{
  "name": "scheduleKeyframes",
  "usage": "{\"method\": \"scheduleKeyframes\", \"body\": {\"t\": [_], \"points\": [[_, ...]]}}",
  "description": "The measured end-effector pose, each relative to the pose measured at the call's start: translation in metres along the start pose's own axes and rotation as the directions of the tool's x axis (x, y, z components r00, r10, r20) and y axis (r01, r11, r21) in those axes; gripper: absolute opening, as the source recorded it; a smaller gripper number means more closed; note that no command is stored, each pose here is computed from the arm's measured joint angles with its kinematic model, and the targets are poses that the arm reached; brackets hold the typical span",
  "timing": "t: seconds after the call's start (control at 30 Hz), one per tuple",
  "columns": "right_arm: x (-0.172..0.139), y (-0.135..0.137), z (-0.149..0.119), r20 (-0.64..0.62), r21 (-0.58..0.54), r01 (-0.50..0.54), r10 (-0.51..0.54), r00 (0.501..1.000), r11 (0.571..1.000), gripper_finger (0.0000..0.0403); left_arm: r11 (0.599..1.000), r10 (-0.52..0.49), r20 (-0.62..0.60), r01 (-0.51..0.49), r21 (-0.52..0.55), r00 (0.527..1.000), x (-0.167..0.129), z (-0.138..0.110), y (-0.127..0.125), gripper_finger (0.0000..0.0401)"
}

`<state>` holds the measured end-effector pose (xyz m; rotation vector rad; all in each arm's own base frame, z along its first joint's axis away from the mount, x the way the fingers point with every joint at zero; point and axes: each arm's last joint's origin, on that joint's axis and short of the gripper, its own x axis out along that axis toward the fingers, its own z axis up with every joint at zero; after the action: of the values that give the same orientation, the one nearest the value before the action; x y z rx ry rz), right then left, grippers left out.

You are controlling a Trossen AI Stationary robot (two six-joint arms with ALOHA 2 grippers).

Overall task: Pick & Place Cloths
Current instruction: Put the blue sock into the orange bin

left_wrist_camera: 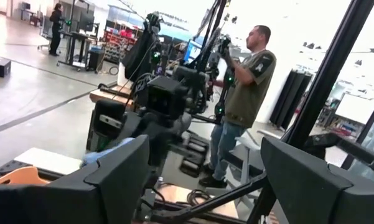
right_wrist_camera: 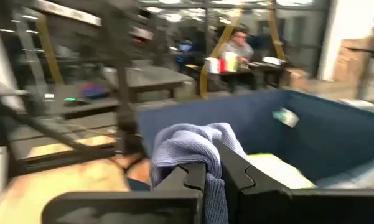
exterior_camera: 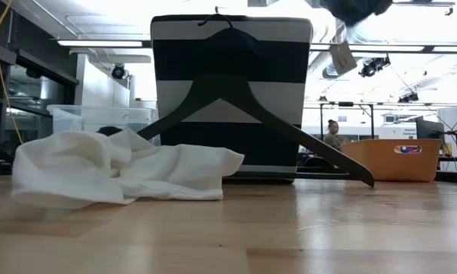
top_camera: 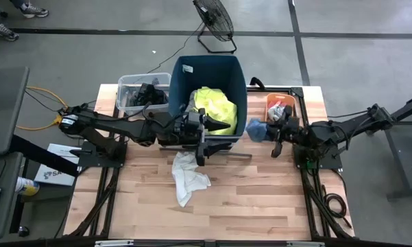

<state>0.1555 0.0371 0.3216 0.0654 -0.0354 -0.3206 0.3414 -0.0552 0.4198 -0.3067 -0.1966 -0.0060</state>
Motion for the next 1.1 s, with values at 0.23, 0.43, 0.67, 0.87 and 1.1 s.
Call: {"method": "scheduleKeyframes", "body": {"t": [0.23, 0.43, 0.67, 0.87, 1.1], "points": [[-0.013, -0.017, -0.006, -0.053, 0.031, 0.275, -0.273, 0.961, 0.961, 0.0005, 0.999, -0.001, 0.004, 0.002, -0.044, 1.0, -0.001, 0.001, 0.0, 0.0305], [-0.019, -0.027, -0.016, -0.08, 0.085, 0.501, -0.496, 0.865, 0.861, 0.0005, 0.999, -0.002, 0.002, 0.002, -0.049, 1.0, -0.001, 0.001, 0.0, 0.0305], [-0.023, -0.036, -0.031, -0.091, 0.141, 0.647, -0.641, 0.762, 0.749, 0.0004, 0.997, 0.028, -0.007, -0.028, 0.069, 1.0, 0.0, 0.0, 0.002, 0.0305], [-0.02, -0.053, -0.042, -0.14, 0.124, 0.741, -0.728, 0.671, 0.66, 0.0004, 0.973, 0.125, -0.038, -0.114, 0.202, 0.991, -0.002, 0.003, 0.018, 0.0305], [-0.013, -0.078, -0.058, -0.301, 0.118, 0.842, -0.789, 0.536, 0.526, 0.0004, 0.946, 0.231, -0.128, -0.192, 0.261, 0.964, -0.02, 0.021, 0.048, 0.0305]]}}
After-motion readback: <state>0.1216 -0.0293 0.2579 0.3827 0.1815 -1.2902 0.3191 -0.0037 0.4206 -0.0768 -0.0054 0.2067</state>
